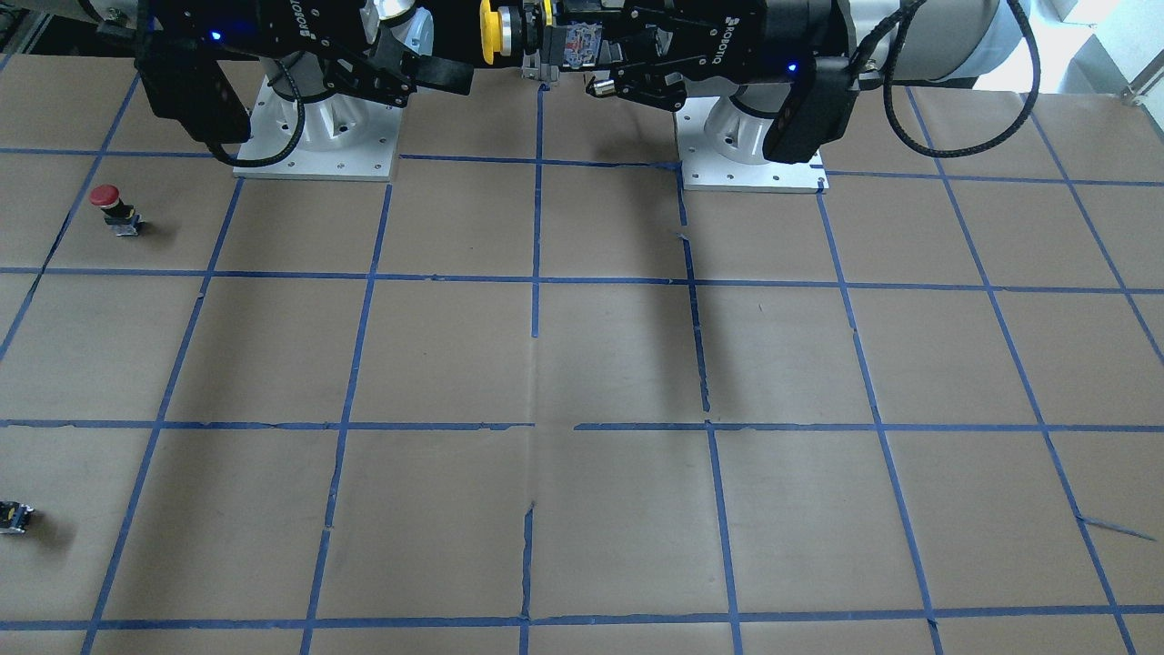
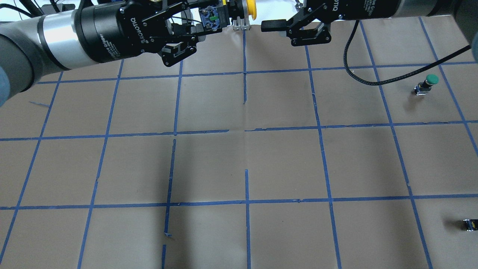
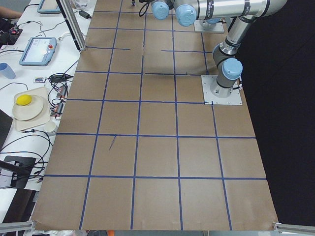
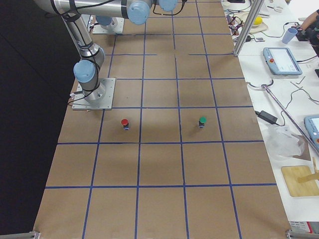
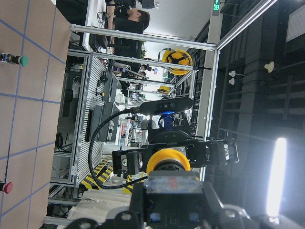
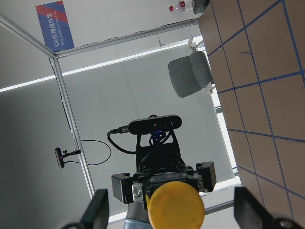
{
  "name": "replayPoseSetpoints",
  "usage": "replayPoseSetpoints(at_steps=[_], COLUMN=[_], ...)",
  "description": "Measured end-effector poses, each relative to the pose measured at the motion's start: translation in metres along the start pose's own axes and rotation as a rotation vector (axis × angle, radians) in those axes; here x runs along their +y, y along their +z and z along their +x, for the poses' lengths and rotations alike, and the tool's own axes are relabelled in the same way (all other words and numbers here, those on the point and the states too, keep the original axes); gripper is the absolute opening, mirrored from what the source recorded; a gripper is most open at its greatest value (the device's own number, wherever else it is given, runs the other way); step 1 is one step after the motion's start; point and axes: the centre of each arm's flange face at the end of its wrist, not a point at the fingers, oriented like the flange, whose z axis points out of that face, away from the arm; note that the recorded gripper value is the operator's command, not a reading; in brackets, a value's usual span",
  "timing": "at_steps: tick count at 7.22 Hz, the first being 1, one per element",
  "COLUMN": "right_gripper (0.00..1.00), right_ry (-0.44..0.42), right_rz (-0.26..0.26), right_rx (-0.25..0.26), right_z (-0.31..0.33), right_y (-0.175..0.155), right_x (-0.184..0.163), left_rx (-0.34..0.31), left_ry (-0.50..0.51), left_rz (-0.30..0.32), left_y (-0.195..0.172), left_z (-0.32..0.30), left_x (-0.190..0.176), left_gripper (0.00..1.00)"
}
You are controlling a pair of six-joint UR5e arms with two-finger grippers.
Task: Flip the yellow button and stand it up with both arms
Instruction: 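Hold the block up with the left gripper while the right gripper approaches its yellow cap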
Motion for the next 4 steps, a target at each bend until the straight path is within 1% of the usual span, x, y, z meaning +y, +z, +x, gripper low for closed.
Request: replayPoseSetpoints(at_steps=[1,2,3,4], right_gripper=[0.87,0.6,0.39,0.21], right_ry=[-0.003,-0.007,-0.012,-0.023], right_rz=[-0.014,-0.023,-0.027,-0.027], right_rx=[0.004,0.007,0.007,0.006], right_z=[0.0004,0.0001,-0.0005,-0.0019], right_y=[0.0066,0.0111,0.013,0.0134], right_x=[0.0022,0.0043,0.0049,0.005], left_rx=[0.001,0.001,0.0,0.0], left_ry=[0.001,0.002,0.006,0.007], left_rz=[0.0,0.0,0.0,-0.001], left_y=[0.0,0.0,0.0002,0.0003], left_z=[0.0003,0.0006,0.0006,0.0001], left_x=[0.0002,0.0002,0.0001,-0.0004], left_gripper=[0.25,0.25,0.25,0.25])
